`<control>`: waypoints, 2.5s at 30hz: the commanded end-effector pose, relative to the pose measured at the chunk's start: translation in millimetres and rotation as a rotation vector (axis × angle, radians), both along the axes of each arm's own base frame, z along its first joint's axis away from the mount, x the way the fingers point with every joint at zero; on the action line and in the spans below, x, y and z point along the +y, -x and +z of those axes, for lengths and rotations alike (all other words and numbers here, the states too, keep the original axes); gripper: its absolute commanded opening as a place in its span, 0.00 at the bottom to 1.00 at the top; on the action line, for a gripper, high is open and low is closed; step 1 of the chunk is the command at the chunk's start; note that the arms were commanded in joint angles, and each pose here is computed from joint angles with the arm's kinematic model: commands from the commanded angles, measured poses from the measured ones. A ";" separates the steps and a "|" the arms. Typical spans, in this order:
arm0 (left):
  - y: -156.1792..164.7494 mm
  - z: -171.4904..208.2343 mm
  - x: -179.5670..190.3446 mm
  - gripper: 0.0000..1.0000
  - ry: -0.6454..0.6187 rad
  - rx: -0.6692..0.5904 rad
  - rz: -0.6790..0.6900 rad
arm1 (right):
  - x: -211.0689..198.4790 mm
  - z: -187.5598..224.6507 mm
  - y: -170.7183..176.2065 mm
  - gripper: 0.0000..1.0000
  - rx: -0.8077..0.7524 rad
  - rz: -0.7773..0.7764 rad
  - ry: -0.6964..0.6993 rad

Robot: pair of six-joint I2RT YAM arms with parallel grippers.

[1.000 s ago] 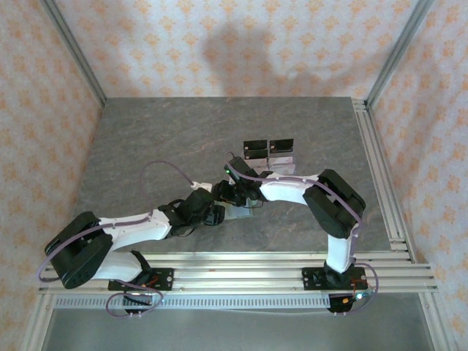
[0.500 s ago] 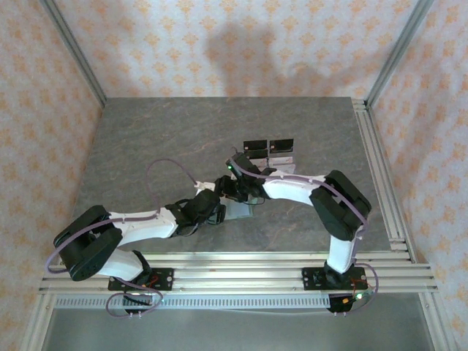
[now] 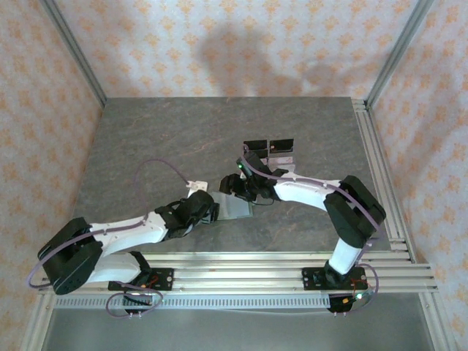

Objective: Put the credit cards into the card holder

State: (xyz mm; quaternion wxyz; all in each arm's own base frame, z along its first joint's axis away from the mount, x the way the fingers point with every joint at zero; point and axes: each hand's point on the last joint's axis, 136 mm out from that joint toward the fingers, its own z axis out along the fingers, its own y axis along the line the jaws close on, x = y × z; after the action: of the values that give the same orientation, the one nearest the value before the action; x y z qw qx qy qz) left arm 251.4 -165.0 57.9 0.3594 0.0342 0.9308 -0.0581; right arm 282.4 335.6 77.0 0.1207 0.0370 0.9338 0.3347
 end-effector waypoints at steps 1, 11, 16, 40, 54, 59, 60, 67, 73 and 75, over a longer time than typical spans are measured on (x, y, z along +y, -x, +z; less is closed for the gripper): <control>7.0 0.7 27.6 0.77 -0.058 -0.017 0.078 | 3.5 -5.5 -1.1 0.59 -0.001 0.007 -0.004; 8.8 17.4 26.5 0.79 0.021 -0.044 0.078 | -24.0 -13.8 -8.4 0.59 -0.078 0.074 0.236; 3.1 11.7 11.1 0.79 0.047 -0.015 0.057 | -32.0 -22.5 -9.4 0.59 -0.087 0.113 0.316; -4.9 -18.5 -4.4 0.78 0.022 0.048 0.040 | 8.0 -44.3 17.0 0.59 0.008 0.162 0.186; 2.5 22.3 -15.9 0.78 0.205 -0.053 -0.021 | 25.3 -27.9 10.8 0.59 0.006 0.138 0.105; 7.0 25.0 -28.1 0.78 0.232 -0.045 -0.086 | 31.2 -20.6 7.2 0.59 0.000 0.131 0.082; 7.5 25.6 -31.1 0.78 0.237 -0.045 -0.099 | 32.3 -20.1 7.6 0.59 0.001 0.133 0.079; 7.6 14.5 -38.1 0.78 0.217 -0.015 -0.117 | 38.3 -16.4 5.4 0.59 -0.001 0.133 0.063; 2.1 0.3 -36.7 0.77 0.157 0.003 -0.091 | 40.3 -17.3 4.8 0.59 0.003 0.133 0.058; -0.9 -2.6 -34.9 0.77 0.140 0.002 -0.075 | 41.5 -16.6 4.5 0.58 0.003 0.133 0.054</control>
State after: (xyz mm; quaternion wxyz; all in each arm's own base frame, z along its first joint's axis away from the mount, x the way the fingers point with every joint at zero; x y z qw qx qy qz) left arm 240.7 -195.6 45.2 0.3332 0.0480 0.9305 -0.1442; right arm 274.9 367.5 55.4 0.0946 -0.0280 0.9469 0.3061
